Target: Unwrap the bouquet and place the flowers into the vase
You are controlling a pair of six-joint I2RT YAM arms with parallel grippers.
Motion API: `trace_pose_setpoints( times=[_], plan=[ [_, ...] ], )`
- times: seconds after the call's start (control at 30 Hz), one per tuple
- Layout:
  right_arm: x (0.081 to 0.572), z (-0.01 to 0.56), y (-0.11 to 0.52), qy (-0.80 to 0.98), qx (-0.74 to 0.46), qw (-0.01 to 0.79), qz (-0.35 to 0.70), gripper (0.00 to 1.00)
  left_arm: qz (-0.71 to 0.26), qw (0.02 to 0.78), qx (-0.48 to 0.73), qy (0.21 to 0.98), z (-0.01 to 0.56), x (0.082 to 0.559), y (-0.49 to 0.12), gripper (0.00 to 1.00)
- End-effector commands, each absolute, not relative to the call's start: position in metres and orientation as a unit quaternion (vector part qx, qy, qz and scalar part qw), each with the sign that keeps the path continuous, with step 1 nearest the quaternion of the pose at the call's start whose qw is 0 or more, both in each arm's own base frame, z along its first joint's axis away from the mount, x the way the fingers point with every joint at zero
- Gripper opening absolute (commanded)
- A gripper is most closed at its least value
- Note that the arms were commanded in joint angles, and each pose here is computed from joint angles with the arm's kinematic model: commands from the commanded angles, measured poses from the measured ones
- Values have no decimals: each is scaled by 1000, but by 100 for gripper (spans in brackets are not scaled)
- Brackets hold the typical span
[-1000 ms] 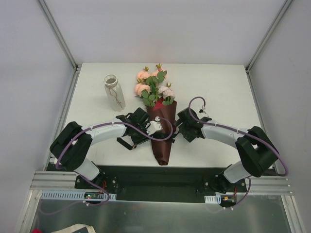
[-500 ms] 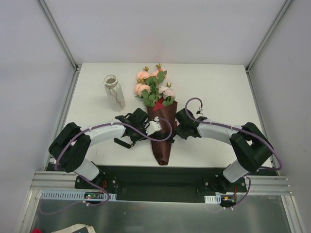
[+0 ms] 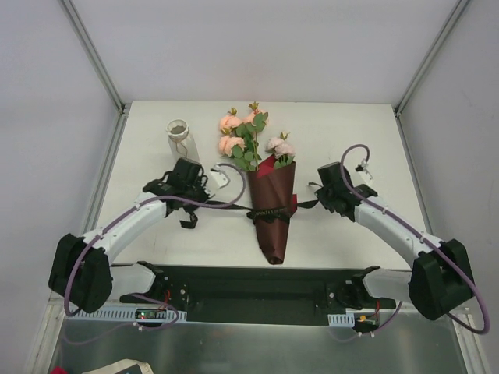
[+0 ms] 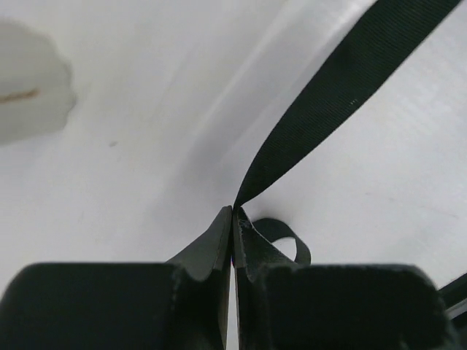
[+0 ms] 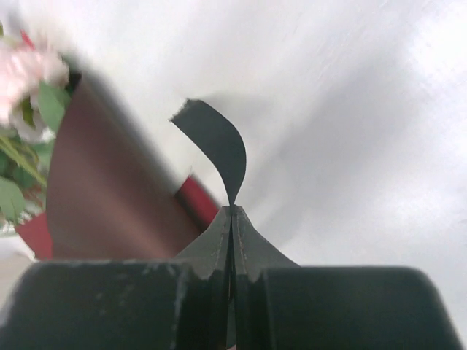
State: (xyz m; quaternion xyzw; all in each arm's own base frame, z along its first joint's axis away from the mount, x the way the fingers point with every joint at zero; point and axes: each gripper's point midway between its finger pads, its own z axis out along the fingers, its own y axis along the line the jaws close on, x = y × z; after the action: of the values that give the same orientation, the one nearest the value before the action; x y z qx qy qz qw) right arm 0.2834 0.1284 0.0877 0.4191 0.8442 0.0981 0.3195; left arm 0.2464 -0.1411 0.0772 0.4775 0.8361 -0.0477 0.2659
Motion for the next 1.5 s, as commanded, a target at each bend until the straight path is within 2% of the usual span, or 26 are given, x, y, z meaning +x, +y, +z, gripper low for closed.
trace_pose_setpoints(
  times=[0.0, 0.17, 0.4, 0.43, 0.47, 0.5, 0.53, 0.6, 0.63, 0.67, 0.7, 0.77, 0.9, 1.07, 1.3, 1.47],
  plan=[
    [285, 106, 83, 848, 405, 337, 51, 1, 5, 281, 418, 864, 97, 257, -80, 0],
    [280, 120, 45, 848, 395, 353, -2, 1, 66, 303, 352, 883, 115, 260, -16, 0],
    [269, 161, -46, 794, 439, 408, -102, 1, 115, 299, 246, 915, 123, 260, 59, 0],
    [268, 165, -53, 794, 436, 409, -113, 4, 119, 296, 224, 921, 124, 258, 70, 0],
    [266, 170, -61, 791, 435, 410, -131, 16, 118, 294, 216, 923, 123, 258, 74, 0],
    [265, 179, -67, 792, 426, 412, -146, 32, 116, 293, 209, 926, 122, 256, 76, 10],
    [262, 178, -69, 801, 415, 400, -162, 65, 110, 290, 205, 928, 117, 253, 77, 25],
    [264, 179, -57, 823, 382, 394, -149, 80, 104, 292, 205, 928, 114, 250, 75, 61],
    [264, 183, -49, 833, 348, 403, -147, 90, 97, 291, 204, 930, 110, 248, 73, 90],
    [265, 189, -41, 837, 322, 417, -148, 96, 93, 292, 203, 930, 109, 247, 71, 99],
    [267, 193, -10, 853, 261, 434, -126, 100, 92, 296, 202, 929, 110, 246, 70, 99],
    [266, 203, 29, 871, 164, 455, -81, 100, 88, 300, 194, 930, 111, 245, 69, 99],
    [224, 205, 130, 885, -84, 457, 20, 99, 80, 310, 176, 931, 114, 244, 71, 99],
    [160, 192, 207, 840, -322, 437, 14, 100, 47, 297, 131, 945, 109, 245, 75, 99],
    [132, 143, 275, 762, -508, 388, -108, 100, -8, 277, 109, 955, 92, 244, 65, 99],
    [133, 120, 295, 738, -544, 375, -140, 100, -14, 283, 109, 953, 93, 241, 61, 99]
  ],
)
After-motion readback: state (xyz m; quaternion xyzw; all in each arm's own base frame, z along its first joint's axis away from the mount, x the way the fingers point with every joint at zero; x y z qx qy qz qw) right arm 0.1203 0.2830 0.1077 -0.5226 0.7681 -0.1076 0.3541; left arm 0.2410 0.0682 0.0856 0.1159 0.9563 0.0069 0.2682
